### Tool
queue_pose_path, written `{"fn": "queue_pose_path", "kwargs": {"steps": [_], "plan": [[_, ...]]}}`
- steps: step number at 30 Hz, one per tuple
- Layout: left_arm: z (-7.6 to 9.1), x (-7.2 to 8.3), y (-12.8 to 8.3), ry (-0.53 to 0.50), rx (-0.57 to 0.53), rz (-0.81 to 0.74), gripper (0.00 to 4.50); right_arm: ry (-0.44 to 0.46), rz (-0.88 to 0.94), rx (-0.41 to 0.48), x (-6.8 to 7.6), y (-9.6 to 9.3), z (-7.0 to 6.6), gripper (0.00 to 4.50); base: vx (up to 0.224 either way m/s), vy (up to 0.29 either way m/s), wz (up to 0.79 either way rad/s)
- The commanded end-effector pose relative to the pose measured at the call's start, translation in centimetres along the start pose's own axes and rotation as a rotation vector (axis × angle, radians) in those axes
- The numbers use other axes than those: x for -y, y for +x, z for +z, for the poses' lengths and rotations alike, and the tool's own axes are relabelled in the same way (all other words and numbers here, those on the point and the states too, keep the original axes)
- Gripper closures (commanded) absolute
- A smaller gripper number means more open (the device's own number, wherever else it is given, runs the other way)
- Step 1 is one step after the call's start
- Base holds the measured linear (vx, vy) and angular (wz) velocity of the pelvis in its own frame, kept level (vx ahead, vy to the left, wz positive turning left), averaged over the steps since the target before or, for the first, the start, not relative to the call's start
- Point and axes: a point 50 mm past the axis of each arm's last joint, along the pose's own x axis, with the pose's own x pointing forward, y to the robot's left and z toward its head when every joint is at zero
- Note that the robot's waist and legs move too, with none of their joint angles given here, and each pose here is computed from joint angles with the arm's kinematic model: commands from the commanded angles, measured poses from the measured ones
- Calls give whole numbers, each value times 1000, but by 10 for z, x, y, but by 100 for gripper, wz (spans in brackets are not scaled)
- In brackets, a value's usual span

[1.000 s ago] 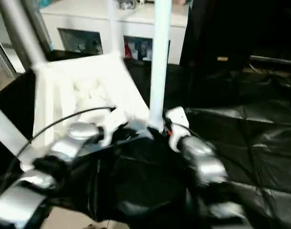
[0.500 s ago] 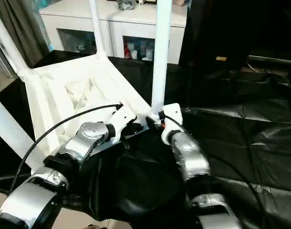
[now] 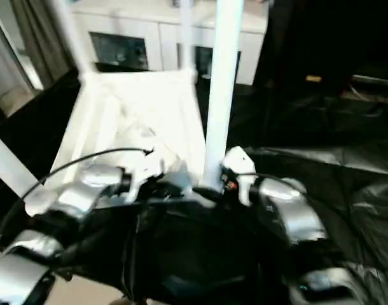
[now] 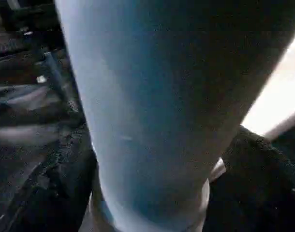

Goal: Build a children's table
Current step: Rotate leg to tighten

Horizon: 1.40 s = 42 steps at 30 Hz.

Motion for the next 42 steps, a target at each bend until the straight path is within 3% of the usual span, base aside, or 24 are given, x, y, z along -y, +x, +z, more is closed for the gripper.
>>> {"fn": "queue_pose_path", "kwargs": {"steps": [1,7,13,14,19,26,29,31,34,36,39,42], "plan": [[4,4,0,16,29,-68,450,6,19,-8,0,-7,1,55,0,0,0],[5,4,-2,13,35,-80,450,37,51,13,-2,-6,3,80,0,0,0],[5,5,-1,7,42,-65,450,56,63,14,-5,-4,2,125,0,0,0],[5,4,1,3,42,-46,450,69,41,16,-5,-3,0,150,0,0,0],[6,-11,12,-52,28,158,450,154,-293,-37,11,11,-20,177,0,0,0],[18,-24,35,-91,19,367,450,285,-532,-68,12,34,-30,185,0,0,0],[29,-28,53,-117,28,473,450,345,-679,-117,10,54,-33,185,0,0,0],[35,-27,61,-103,30,495,450,359,-692,-105,6,69,-26,185,0,0,0],[37,-27,64,-95,34,499,450,347,-686,-90,5,75,-21,185,0,0,0],[38,-27,65,-89,37,497,450,336,-683,-70,7,77,-15,129,0,0,0],[39,-27,64,-77,45,478,450,339,-640,1,10,80,-3,106,0,0,0],[37,-26,61,-68,51,433,450,283,-553,40,11,78,6,73,0,0,0]]}}
